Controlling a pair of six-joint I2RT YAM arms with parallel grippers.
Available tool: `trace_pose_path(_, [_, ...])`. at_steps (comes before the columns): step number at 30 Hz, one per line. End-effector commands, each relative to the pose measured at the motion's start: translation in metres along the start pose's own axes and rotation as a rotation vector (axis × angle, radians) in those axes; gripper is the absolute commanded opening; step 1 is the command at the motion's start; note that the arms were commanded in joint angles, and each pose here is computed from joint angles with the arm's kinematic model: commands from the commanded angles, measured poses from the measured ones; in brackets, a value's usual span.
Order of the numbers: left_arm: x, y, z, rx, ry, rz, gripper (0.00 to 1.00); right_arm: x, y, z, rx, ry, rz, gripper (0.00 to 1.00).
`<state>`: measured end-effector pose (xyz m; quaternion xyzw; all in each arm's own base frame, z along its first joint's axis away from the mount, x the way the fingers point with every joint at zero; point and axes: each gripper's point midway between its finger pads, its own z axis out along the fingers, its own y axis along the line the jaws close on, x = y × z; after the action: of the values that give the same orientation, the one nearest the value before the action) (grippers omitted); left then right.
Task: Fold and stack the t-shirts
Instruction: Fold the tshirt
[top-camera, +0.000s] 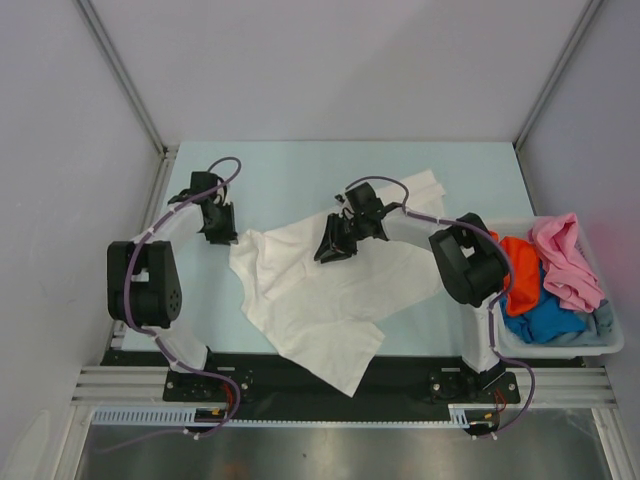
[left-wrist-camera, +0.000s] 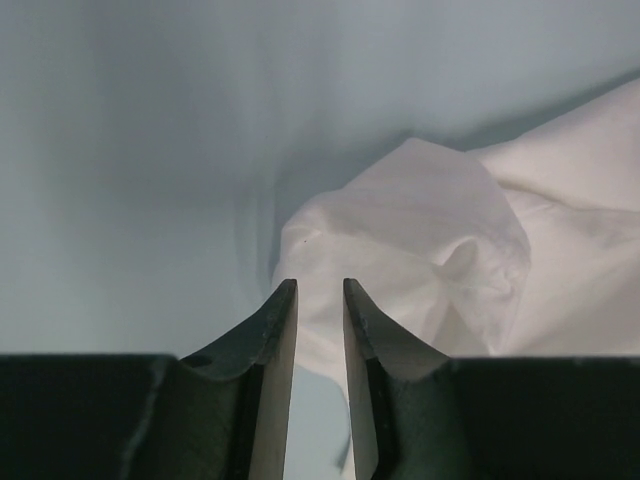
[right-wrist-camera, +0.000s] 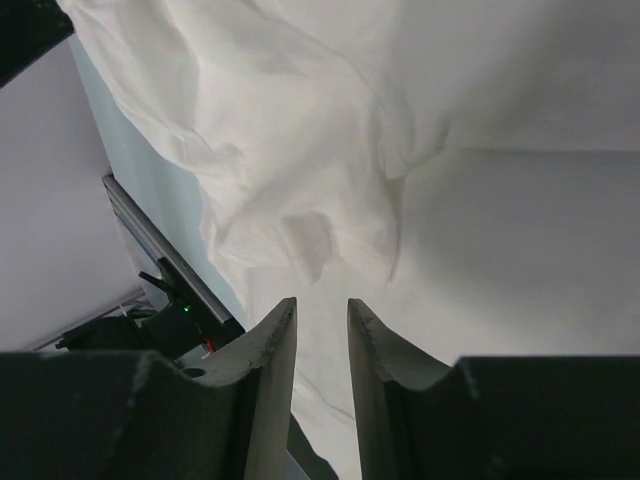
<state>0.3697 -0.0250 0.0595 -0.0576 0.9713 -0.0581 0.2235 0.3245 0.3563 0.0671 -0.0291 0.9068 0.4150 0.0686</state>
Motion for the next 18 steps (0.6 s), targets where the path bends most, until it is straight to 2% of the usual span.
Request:
trace_pose_path(1, [-0.004,0.005,0.003,-0.004,-0.025,0.062,0.29,0.006,0.009,-0.007,-0.019,-0.003,-0.039,0.32])
trace_pose_path(5, [-0.003,0.011,0.004,-0.034,-0.019,0.067,0.28,0.016,0.002,-0.003,-0.001,0.016,-0.033,0.30])
trace_pose_path(10, [-0.010,0.015,0.014,-0.061,-0.016,0.060,0.38,0.022,-0.004,0.002,0.009,0.034,-0.023,0.33])
trace_pose_path(18, [-0.013,0.017,0.031,-0.077,0.013,0.047,0.37,0.022,-0.006,0.009,0.012,0.045,-0.014,0.34])
